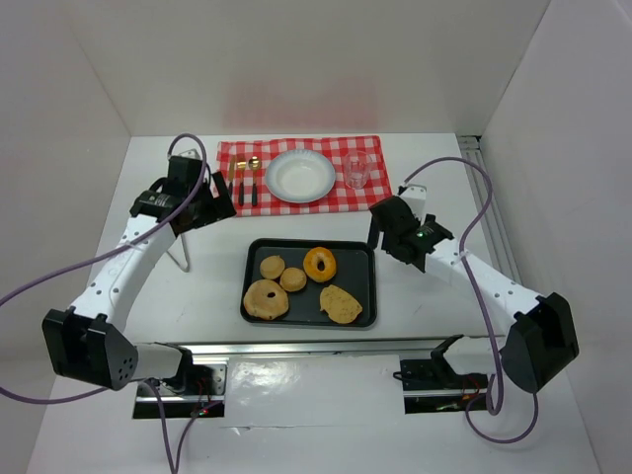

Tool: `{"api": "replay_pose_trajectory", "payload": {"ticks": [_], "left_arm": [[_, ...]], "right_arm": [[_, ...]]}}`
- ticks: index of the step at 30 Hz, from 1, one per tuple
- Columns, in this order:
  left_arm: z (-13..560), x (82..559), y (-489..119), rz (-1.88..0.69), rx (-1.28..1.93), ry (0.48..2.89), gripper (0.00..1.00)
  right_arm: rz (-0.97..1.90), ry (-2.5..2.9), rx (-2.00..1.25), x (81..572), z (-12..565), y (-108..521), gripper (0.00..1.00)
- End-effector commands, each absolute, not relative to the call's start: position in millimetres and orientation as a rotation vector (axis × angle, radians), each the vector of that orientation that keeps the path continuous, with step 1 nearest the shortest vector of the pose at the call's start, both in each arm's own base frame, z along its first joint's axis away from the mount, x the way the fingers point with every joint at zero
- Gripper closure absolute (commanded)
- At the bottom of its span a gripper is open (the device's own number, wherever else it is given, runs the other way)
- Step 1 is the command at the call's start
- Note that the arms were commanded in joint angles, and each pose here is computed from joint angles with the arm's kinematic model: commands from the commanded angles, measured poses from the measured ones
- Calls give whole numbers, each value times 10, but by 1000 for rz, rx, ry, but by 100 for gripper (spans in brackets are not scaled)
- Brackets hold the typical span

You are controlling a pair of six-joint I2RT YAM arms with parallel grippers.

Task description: Place the bread

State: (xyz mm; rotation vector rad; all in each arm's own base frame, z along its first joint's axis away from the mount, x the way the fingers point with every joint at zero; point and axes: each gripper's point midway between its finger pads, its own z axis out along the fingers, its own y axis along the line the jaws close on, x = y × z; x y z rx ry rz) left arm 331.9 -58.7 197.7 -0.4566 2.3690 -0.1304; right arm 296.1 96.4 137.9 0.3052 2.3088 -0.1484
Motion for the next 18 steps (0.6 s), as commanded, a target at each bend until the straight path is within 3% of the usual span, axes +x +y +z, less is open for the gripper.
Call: {"api": "replay_pose_trajectory", "payload": {"ticks": [1, 11, 18], "left_arm": [[2136, 3406, -545, -100, -470, 2328, 1], [2215, 3290, -365, 7, -628, 2234, 1], [1746, 3193, -290, 15, -761, 2417, 1]], "right_arm": [[-34, 2243, 290, 3028, 1529, 1057, 0], [-15, 2237, 290, 3047, 1543, 1086, 0], [254, 2162, 106, 2968, 1695, 1398, 0]]}}
